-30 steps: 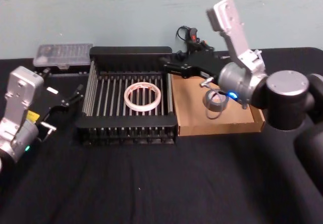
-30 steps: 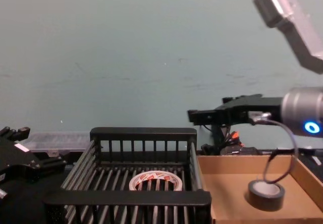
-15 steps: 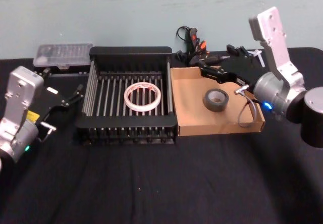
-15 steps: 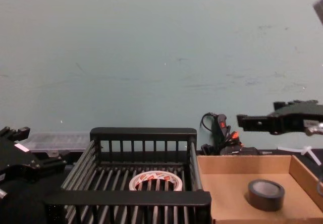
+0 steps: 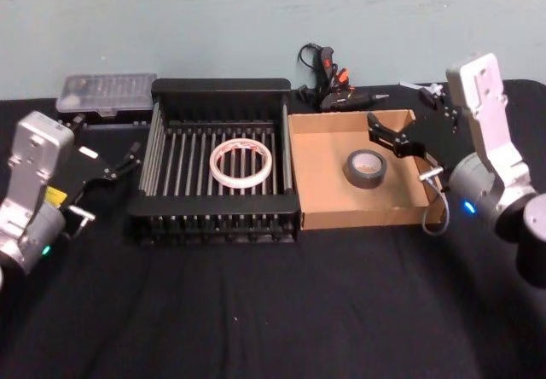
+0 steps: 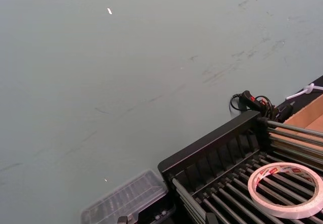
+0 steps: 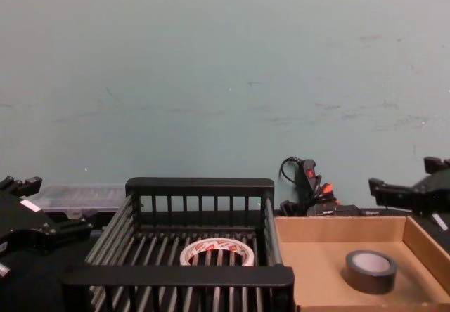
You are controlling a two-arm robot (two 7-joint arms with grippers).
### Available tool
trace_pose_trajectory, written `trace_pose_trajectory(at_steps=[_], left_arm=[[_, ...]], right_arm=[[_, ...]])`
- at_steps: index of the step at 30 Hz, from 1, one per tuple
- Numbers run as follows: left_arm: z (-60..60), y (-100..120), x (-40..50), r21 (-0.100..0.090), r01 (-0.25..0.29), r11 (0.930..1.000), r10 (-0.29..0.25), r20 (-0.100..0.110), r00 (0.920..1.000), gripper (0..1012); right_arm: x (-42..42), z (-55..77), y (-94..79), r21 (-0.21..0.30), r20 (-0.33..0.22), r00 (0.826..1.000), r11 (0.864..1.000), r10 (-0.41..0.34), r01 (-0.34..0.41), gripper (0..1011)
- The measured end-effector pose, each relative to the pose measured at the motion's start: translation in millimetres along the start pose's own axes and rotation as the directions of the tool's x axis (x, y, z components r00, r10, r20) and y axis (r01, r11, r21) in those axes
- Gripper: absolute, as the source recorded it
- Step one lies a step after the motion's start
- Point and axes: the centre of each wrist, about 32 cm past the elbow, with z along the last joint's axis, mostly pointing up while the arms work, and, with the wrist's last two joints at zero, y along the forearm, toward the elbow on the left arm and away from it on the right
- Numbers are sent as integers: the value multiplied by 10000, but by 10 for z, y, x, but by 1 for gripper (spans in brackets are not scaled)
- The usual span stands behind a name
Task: Pick up the white tape and place it into the black box , Pick up the silver tape and place it into the brown box.
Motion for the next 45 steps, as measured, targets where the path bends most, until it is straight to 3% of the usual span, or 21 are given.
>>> trace_pose_trajectory(at_steps=[10,18,45], left_arm=[[0,0,0,1,0,10000,0,-1,10000,1001],[0,0,0,0,-1,10000,1,-1,10000,1001],[0,0,0,1,-1,10000,1,0,10000,1001]], right_arm=[[-48,-244,-13,13,461,9974,9985,-549,549,1002],[-43,-358,-26,-229,629,9953,9969,-736,752,1002],[-47,-373,-28,-282,675,9948,9965,-764,785,1002]])
